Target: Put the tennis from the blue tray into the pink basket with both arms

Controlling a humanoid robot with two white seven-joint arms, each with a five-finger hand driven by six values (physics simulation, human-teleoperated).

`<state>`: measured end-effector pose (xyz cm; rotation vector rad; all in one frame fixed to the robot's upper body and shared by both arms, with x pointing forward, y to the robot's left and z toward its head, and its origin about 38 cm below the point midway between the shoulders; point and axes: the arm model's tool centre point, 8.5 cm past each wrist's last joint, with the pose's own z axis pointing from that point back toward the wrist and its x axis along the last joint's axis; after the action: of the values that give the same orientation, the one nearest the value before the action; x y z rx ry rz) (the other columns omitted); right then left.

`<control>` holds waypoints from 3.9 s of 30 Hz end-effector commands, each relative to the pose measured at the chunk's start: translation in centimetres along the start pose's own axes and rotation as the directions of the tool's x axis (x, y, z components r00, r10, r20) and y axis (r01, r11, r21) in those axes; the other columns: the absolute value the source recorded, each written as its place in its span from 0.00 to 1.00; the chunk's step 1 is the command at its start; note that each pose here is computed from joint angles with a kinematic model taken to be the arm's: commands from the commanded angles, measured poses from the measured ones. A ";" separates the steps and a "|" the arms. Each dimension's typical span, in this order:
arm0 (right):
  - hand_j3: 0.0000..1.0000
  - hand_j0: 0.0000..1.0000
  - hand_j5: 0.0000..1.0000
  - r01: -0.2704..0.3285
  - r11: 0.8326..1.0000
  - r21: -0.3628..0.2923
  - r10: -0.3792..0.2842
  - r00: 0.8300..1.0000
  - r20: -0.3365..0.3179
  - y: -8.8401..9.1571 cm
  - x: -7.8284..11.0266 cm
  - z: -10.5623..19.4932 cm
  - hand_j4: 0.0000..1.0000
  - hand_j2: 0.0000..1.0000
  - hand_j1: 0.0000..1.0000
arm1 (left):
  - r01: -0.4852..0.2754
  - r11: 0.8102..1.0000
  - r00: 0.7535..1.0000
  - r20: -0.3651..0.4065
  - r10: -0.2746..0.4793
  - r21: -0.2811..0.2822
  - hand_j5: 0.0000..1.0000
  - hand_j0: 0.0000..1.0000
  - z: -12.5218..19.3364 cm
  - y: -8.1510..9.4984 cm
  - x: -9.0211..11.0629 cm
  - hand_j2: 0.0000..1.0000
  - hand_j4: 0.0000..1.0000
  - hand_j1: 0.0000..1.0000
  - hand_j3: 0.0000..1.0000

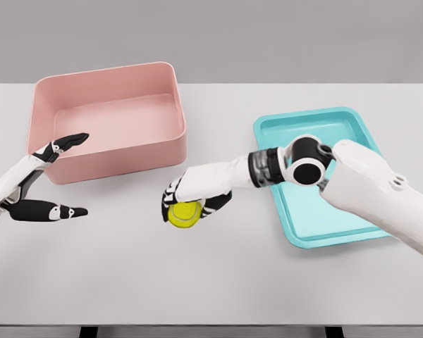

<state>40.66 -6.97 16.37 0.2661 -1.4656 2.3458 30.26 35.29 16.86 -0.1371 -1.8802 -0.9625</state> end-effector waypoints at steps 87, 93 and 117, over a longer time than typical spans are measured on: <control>1.00 1.00 1.00 0.076 0.775 -0.627 -0.212 0.966 -0.145 3.7 3.8 28.4 1.00 1.00 1.00 | -0.252 0.946 0.957 -0.200 0.213 -0.201 1.00 1.00 -8.0 -11.9 -3.3 1.00 1.00 1.00 1.00; 1.00 1.00 1.00 0.080 0.776 -0.626 -0.215 0.966 -0.143 3.9 3.8 28.3 1.00 1.00 1.00 | -0.208 0.954 0.966 -0.196 0.166 -0.216 1.00 1.00 -8.2 -12.1 -3.4 1.00 1.00 1.00 1.00; 1.00 1.00 1.00 0.079 0.780 -0.621 -0.214 0.966 -0.146 3.8 3.8 28.4 1.00 1.00 1.00 | -0.166 0.961 0.972 -0.203 0.121 -0.221 0.83 0.83 -9.3 -13.9 -4.4 0.83 0.83 0.83 0.83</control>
<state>34.81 -33.13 27.03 -0.0475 -1.9109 1.6050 32.46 20.97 7.43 -0.3105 -1.5567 -1.0628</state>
